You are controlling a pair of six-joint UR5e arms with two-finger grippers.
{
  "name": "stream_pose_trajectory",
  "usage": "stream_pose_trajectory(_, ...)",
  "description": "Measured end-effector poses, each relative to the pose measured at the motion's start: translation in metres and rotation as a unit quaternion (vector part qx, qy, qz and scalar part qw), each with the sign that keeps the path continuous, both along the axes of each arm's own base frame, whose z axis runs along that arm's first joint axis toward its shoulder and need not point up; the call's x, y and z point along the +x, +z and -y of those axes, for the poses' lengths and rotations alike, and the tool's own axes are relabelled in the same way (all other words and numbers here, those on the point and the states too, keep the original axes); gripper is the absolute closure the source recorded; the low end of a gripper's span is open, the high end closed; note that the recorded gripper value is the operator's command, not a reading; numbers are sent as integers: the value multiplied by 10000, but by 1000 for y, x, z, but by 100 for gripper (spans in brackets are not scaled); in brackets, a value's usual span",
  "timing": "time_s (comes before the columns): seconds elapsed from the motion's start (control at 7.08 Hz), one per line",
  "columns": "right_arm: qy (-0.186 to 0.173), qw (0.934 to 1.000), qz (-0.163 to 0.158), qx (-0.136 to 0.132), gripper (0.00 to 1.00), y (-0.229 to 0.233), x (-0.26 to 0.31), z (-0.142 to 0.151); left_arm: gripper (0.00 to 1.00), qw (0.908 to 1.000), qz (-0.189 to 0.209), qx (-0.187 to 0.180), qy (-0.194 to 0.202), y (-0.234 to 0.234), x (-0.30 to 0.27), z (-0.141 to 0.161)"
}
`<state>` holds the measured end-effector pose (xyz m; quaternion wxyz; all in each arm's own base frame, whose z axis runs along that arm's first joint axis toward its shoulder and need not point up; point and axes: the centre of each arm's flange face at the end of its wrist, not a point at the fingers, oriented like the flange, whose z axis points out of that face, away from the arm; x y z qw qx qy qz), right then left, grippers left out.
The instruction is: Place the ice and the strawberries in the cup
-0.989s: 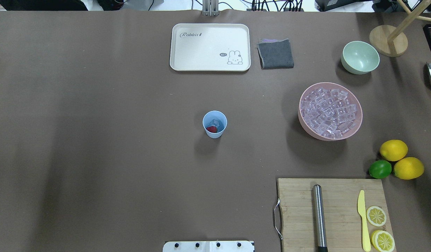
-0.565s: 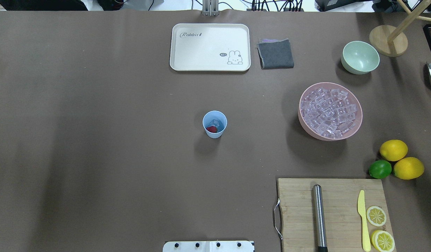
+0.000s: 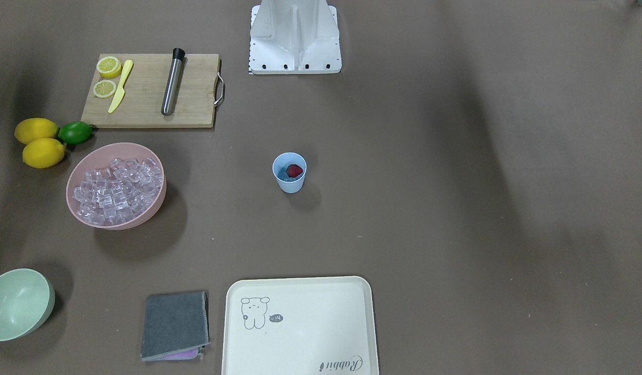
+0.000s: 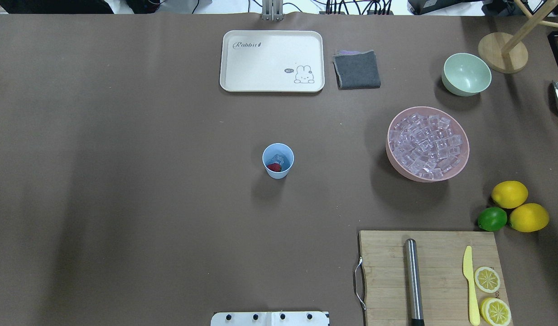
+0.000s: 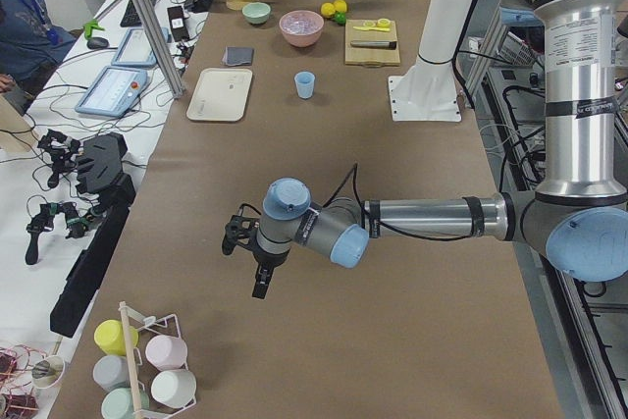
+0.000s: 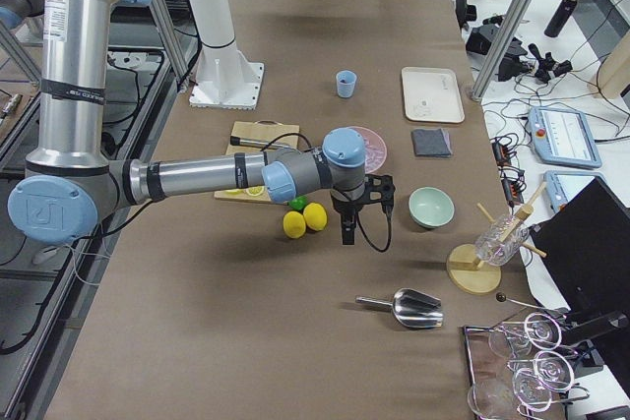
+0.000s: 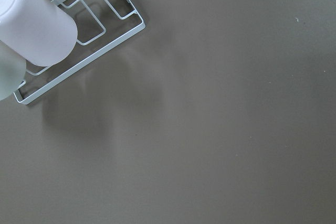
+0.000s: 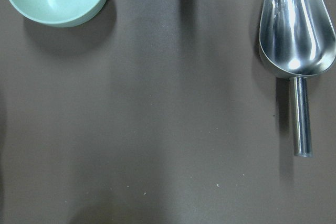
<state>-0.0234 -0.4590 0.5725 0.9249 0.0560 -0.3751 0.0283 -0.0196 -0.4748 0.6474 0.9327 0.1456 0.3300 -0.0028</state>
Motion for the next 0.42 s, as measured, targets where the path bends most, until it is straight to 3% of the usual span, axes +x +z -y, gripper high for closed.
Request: stream_pose_trajectory(0.42, 8, 10000, -19, 3, 0, 0, 0, 0, 3, 10000, -19, 20, 6, -2, 0, 0)
